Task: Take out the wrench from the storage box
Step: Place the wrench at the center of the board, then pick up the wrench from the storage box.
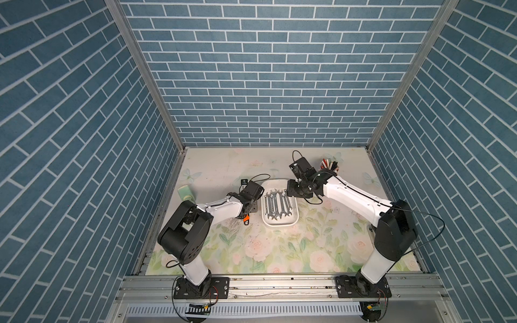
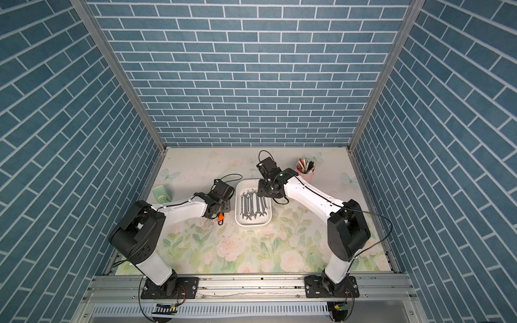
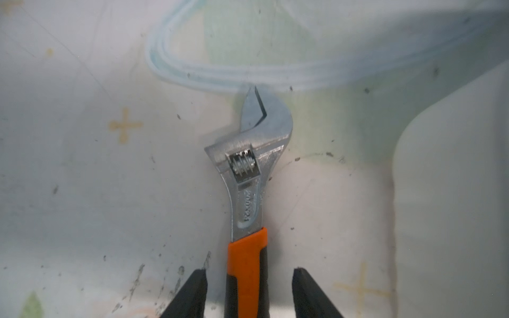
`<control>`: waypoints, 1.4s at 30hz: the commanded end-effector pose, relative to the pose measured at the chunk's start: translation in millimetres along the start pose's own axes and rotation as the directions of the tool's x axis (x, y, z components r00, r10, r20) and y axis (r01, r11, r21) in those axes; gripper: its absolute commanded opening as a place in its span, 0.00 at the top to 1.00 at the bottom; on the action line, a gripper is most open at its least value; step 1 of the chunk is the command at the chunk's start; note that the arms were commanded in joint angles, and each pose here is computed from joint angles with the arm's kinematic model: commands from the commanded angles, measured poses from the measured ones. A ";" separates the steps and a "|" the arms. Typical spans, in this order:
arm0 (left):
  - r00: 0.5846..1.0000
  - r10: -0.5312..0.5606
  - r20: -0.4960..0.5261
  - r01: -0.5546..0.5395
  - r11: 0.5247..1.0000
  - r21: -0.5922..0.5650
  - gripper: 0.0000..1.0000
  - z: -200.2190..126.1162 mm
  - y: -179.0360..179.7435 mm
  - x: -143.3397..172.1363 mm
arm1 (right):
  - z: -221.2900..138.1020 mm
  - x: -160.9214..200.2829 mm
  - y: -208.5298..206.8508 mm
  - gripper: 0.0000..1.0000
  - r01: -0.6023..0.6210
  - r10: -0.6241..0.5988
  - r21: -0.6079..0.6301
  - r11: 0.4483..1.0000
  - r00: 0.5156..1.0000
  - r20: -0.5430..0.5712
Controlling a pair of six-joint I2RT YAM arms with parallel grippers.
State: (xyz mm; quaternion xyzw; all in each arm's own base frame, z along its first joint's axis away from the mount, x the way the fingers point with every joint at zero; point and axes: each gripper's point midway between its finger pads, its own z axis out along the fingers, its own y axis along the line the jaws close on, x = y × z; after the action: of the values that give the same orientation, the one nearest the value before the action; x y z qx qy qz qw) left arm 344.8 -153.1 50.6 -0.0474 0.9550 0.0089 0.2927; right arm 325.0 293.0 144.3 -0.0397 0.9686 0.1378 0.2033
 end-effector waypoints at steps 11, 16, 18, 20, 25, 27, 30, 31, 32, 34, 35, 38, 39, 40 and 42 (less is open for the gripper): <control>0.973 -0.081 0.216 0.068 0.995 0.067 0.38 -97.8 31.6 -48.3 | 70.5 27.4 13.2 0.58 0.078 -0.056 0.133 0.988 0.985 -0.165; 0.962 -0.101 0.254 0.081 0.993 0.088 0.38 -117.0 38.2 -53.5 | 92.2 38.6 4.8 0.63 0.108 -0.067 0.174 0.979 0.972 -0.224; 0.959 -0.109 0.263 0.086 0.991 0.099 0.38 -120.5 38.9 -54.0 | 97.8 43.1 -3.4 0.66 0.117 -0.062 0.206 0.972 0.965 -0.255; 0.958 -0.112 0.266 0.085 0.990 0.111 0.38 -120.1 37.9 -52.3 | 102.3 46.1 -3.2 0.68 0.124 -0.065 0.199 0.972 0.959 -0.277; 0.965 -0.102 0.242 0.078 0.991 0.105 0.37 -111.9 36.8 -45.5 | 115.5 53.2 -3.0 0.71 0.141 -0.071 0.196 0.970 0.943 -0.325; 0.967 -0.097 0.234 0.075 0.992 0.100 0.37 -109.2 36.9 -43.1 | 118.9 53.4 -4.6 0.72 0.148 -0.072 0.204 0.968 0.938 -0.340; 0.968 -0.096 0.234 0.075 0.992 0.097 0.37 -109.3 38.2 -42.3 | 122.4 49.6 -8.2 0.72 0.146 -0.064 0.216 0.965 0.936 -0.346; 0.967 -0.097 0.235 0.076 0.992 0.098 0.37 -110.0 38.3 -42.5 | 122.8 48.3 -9.5 0.72 0.144 -0.061 0.220 0.965 0.937 -0.345; 0.967 -0.096 0.236 0.075 0.993 0.096 0.37 -110.6 39.0 -42.4 | 123.7 46.4 -10.9 0.72 0.139 -0.056 0.221 0.965 0.938 -0.343; 0.966 -0.094 0.243 0.073 0.993 0.094 0.37 -112.6 39.7 -43.6 | 125.4 42.8 -13.2 0.72 0.127 -0.045 0.221 0.967 0.939 -0.342; 0.965 -0.092 0.245 0.072 0.993 0.091 0.37 -113.1 40.5 -44.2 | 126.5 41.4 -13.8 0.72 0.124 -0.042 0.218 0.968 0.938 -0.343; 0.964 -0.089 0.250 0.070 0.994 0.082 0.37 -114.1 42.1 -45.2 | 130.3 39.4 -14.9 0.72 0.119 -0.038 0.211 0.970 0.936 -0.351; 0.964 -0.087 0.252 0.069 0.994 0.079 0.37 -114.4 42.6 -45.6 | 132.1 39.7 -15.8 0.72 0.120 -0.037 0.212 0.970 0.933 -0.357; 0.964 -0.088 0.252 0.070 0.994 0.079 0.37 -114.5 42.4 -45.9 | 132.6 39.8 -16.4 0.72 0.123 -0.038 0.215 0.969 0.931 -0.362; 0.964 -0.085 0.252 0.068 0.995 0.077 0.37 -113.5 42.6 -45.4 | 135.2 41.2 -17.4 0.72 0.128 -0.037 0.223 0.966 0.926 -0.375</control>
State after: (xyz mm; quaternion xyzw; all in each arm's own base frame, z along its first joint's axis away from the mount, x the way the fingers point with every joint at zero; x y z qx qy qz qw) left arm 316.8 -118.8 169.6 -0.0739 0.9063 -0.0430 0.4139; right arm 346.3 323.5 23.7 -0.0700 0.9955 0.0250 0.0588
